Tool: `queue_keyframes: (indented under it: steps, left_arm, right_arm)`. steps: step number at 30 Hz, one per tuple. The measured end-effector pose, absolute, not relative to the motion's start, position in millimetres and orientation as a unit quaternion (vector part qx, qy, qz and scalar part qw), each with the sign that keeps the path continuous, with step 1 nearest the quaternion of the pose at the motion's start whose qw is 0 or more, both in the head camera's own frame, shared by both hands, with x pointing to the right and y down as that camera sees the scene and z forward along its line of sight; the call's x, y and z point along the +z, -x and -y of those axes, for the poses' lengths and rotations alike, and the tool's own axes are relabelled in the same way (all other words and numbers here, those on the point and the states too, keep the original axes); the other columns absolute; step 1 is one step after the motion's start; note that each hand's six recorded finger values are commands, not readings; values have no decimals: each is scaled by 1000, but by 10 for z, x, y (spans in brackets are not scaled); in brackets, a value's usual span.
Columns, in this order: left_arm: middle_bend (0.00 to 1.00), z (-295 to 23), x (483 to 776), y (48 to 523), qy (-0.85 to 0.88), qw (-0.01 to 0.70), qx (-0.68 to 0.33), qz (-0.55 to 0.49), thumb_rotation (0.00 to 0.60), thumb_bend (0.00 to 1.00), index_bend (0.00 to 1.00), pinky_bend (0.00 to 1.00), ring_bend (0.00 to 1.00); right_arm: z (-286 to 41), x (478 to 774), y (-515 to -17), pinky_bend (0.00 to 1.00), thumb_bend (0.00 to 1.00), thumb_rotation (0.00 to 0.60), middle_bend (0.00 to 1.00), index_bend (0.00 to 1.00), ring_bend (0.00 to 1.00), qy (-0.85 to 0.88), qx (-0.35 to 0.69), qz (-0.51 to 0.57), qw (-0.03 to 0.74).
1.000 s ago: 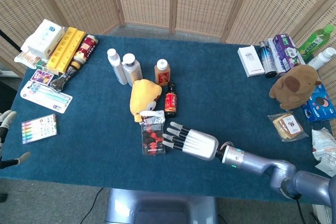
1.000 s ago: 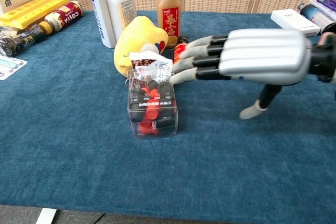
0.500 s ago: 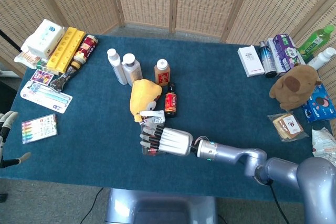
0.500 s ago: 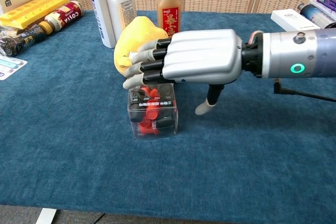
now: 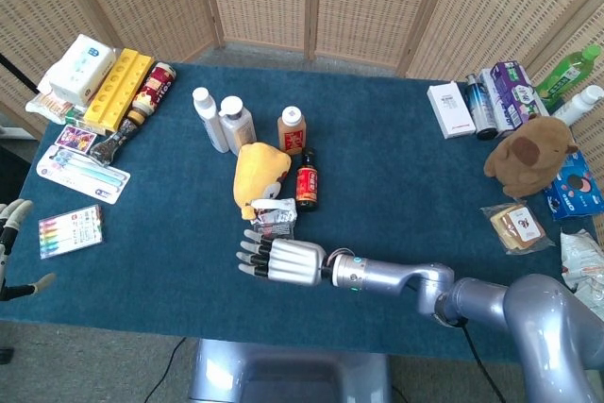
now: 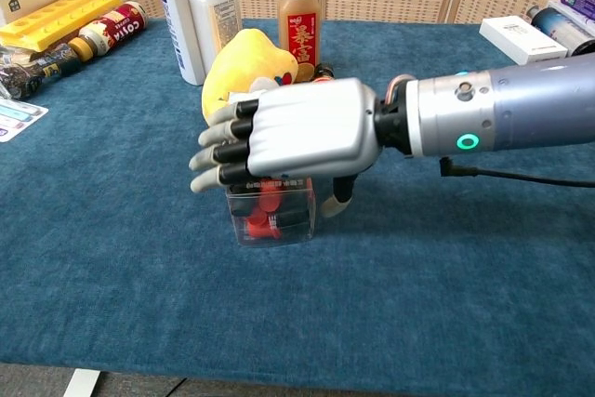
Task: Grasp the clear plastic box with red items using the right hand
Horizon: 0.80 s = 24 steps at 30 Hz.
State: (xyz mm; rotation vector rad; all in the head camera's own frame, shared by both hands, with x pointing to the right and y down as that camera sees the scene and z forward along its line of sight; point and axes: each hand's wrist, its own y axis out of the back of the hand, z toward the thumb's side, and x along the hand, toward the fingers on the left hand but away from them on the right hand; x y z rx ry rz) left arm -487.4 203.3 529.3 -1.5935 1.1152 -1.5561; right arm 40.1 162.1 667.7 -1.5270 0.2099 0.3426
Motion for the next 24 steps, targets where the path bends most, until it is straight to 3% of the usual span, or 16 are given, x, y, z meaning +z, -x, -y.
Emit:
queue_keyframes:
  steps: [2, 3, 4, 6, 8, 12, 24]
  left_arm:
    - [0, -2031, 5283, 4872, 606, 320, -590, -426, 600, 0, 0, 0, 0]
    - [0, -2030, 5277, 4872, 606, 321, -590, -426, 600, 0, 0, 0, 0]
    - [0, -2030, 5271, 4871, 606, 322, -589, -427, 600, 0, 0, 0, 0]
    - [0, -2030, 5259, 4872, 606, 322, -587, -429, 600, 0, 0, 0, 0]
    - [0, -2028, 5241, 4878, 605, 323, -586, -431, 600, 0, 0, 0, 0]
    - [0, -2024, 5220, 4891, 604, 323, -585, -434, 600, 0, 0, 0, 0]
    - [0, -2034, 5220, 4857, 608, 324, -582, -432, 600, 0, 0, 0, 0]
  right_arm:
    - [-1656, 6714, -372, 0, 0, 600, 0, 86, 0, 680, 156, -106, 709]
    - [-1671, 6723, -353, 0, 0, 600, 28, 179, 0, 678, 155, -109, 710]
    - [-1685, 6725, -332, 0, 2, 600, 91, 268, 0, 677, 153, -111, 711]
    - [-1700, 6725, -325, 43, 40, 600, 346, 447, 38, 680, 149, -111, 710]
    - [-1719, 6730, -335, 130, 83, 600, 496, 514, 121, 686, 145, -113, 704]
    - [-1744, 6733, -394, 203, 109, 600, 565, 547, 202, 694, 136, -118, 697]
    - [-1665, 6500, -524, 248, 111, 600, 584, 564, 236, 674, 132, -115, 718]
